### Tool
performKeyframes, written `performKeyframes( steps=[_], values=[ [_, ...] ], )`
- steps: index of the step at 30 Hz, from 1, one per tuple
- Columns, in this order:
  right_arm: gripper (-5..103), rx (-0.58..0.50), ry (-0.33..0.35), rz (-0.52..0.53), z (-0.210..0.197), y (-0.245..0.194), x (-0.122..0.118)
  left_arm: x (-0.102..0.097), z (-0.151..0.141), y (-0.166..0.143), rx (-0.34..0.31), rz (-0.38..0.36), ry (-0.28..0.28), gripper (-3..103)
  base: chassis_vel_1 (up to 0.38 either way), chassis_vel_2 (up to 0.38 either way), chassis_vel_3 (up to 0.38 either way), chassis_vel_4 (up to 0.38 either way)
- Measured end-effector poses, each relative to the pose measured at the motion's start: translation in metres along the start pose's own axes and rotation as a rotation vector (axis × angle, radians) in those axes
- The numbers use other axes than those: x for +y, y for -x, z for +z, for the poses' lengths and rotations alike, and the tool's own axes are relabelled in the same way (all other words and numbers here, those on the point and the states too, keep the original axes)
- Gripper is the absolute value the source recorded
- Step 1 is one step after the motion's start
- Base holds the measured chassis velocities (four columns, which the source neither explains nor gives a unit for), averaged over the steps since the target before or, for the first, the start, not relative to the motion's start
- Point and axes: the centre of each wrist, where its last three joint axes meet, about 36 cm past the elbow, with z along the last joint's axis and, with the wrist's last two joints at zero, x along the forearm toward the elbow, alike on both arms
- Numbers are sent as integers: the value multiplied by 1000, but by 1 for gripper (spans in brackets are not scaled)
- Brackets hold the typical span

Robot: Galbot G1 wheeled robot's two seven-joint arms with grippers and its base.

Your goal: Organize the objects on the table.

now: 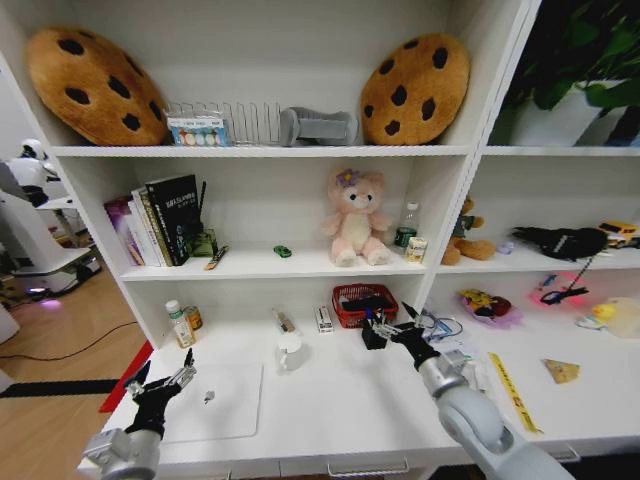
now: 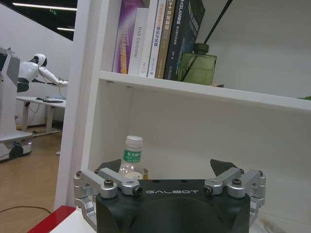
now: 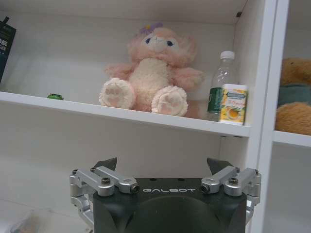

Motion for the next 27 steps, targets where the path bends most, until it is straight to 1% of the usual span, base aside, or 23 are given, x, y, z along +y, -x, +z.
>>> performKeyframes(
  steps=[2, 3, 6, 7, 9, 16, 18, 23, 27],
  values=[
    [100, -4, -35, 12, 5, -30, -4, -1, -2, 1, -7, 7, -4, 100, 0, 0, 0, 0],
    [100, -4, -35, 12, 5, -30, -4, -1, -2, 1, -7, 7, -4, 100, 0, 0, 0, 0],
    [100, -4, -81, 64, 12, -66, -12, -6, -1, 1, -13, 26, -7, 100, 0, 0, 0, 0],
    [100, -4, -81, 64, 12, -66, -12, -6, -1, 1, -13, 26, -7, 100, 0, 0, 0, 0],
    [100, -13, -97, 100, 11, -81, -15, -7, -2, -3, -9, 40, 5, 100, 0, 0, 0, 0],
    [100, -23, -104, 165, 6, -103, -12, 0, -11, -13, -18, 75, 43, 100, 0, 0, 0, 0],
    [100, -17, -98, 206, 7, -119, -5, 3, -17, -19, -21, 94, 49, 100, 0, 0, 0, 0],
    [100, -15, -90, 239, 9, -126, -3, 6, -18, -19, -22, 99, 36, 100, 0, 0, 0, 0],
    [100, -19, -102, 252, 10, -125, -8, 7, -19, -13, -34, 90, 16, 100, 0, 0, 0, 0]
  ],
)
